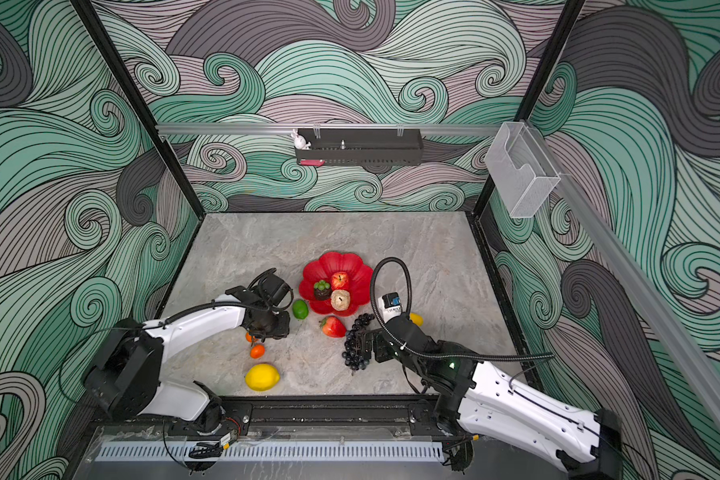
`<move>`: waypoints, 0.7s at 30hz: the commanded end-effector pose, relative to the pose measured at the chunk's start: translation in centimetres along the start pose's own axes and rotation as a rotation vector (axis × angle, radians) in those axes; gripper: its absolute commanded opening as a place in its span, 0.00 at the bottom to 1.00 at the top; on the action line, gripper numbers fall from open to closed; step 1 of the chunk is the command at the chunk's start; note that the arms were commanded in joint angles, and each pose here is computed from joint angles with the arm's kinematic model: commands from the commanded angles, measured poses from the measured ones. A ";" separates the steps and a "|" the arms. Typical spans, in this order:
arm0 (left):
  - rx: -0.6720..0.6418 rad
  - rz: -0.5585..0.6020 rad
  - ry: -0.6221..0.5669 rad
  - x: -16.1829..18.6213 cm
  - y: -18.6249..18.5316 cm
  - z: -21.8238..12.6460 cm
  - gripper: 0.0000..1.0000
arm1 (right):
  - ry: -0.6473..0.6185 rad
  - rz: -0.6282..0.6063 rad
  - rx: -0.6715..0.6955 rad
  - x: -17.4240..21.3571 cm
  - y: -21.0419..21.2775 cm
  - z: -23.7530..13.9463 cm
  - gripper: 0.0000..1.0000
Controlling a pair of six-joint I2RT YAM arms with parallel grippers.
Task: Place and organize the fake fruits in the fruit bowl
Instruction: 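Bring the avocado to the right gripper while the right gripper closes on it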
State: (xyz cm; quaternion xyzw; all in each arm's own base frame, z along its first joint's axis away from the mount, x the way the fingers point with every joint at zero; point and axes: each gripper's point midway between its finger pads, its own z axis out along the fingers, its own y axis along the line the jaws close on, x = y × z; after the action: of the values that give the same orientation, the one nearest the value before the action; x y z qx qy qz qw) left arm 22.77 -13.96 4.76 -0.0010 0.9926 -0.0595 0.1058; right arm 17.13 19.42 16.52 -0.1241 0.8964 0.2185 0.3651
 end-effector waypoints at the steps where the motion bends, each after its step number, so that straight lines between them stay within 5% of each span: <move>1: 0.074 0.006 -0.126 -1.7 -1.0 -2.0 0.45 | -0.019 0.033 -0.029 -1.0 0.9 -0.2 1.00; 8: 0.327 0.123 -0.372 -3.0 -5.1 -6.7 0.43 | -0.014 0.059 -0.064 -1.6 1.9 -0.5 1.00; 15: 0.465 0.432 -0.584 -2.5 -11.1 -11.8 0.45 | -0.039 0.141 -0.150 -3.1 3.8 -1.1 1.00; 21: 0.537 0.648 -0.647 -1.3 -15.6 -13.0 0.45 | -0.089 0.232 -0.223 -4.5 5.1 -1.7 1.00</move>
State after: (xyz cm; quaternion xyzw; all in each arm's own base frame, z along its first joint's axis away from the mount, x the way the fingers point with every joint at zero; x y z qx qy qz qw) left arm 20.74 -25.50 16.49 0.2630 0.8538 -0.2595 0.3667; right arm 17.13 22.36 19.78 -0.0772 0.8788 0.3128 0.3521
